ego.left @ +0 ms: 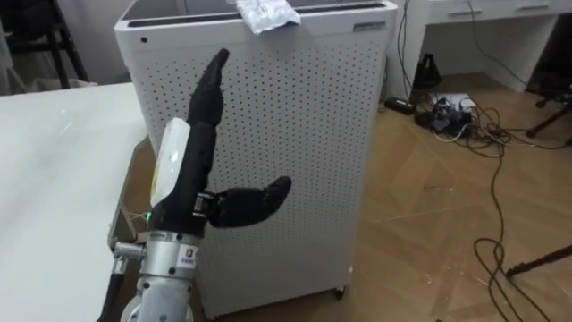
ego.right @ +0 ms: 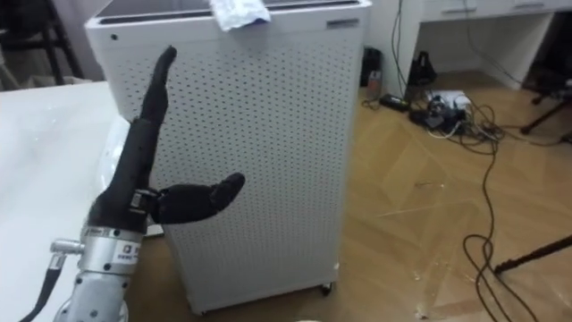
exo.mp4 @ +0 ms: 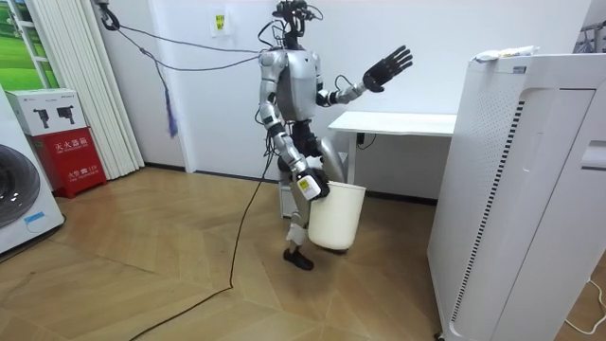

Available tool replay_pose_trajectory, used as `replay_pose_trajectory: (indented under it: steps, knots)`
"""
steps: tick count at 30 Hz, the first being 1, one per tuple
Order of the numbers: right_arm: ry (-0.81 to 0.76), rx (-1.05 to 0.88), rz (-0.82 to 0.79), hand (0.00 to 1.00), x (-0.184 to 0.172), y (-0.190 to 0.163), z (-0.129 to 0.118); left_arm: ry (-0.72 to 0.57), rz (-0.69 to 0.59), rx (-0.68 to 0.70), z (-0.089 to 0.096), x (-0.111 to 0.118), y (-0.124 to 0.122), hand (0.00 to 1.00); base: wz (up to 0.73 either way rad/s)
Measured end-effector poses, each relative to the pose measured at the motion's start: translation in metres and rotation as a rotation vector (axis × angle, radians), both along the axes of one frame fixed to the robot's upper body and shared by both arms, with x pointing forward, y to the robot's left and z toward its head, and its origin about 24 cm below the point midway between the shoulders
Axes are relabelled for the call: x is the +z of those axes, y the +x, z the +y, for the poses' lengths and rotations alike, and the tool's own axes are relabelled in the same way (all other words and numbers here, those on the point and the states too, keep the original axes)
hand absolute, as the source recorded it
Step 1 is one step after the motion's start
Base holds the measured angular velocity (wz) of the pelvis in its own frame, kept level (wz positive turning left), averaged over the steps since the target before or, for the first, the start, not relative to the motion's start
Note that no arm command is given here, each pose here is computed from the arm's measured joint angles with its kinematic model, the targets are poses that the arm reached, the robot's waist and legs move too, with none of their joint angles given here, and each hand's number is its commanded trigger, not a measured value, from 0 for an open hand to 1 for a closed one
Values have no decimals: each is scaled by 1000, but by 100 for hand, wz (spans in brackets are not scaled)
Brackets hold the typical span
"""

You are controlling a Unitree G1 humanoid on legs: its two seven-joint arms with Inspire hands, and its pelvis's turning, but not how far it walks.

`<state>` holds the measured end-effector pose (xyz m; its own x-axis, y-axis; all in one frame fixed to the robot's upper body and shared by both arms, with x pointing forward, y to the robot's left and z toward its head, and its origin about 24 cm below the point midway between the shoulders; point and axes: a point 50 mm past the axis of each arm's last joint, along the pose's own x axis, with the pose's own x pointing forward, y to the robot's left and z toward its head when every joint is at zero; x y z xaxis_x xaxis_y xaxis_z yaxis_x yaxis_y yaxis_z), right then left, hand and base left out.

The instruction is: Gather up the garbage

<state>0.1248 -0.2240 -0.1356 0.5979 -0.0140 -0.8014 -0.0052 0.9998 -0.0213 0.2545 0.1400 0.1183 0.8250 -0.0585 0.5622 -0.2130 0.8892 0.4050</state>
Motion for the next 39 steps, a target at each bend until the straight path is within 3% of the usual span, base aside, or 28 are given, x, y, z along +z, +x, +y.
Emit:
replay_pose_trajectory:
  steps: [6,15,21,27,39]
  knots:
    - [-3,2,20,100,-3,-4,0,-13,-72,55,11,11,-5,0,-20]
    - [-19,74,-10,100,0,3,10,126,-274,92,5,42,-18,0,6]
    - [5,73,-15,100,-1,4,17,175,-343,119,1,48,-17,0,19]
    - [-16,61,-3,100,-1,0,8,215,-416,183,1,51,-19,0,10]
    - [29,41,-8,100,-2,-2,12,307,-574,191,-6,67,-27,0,30]
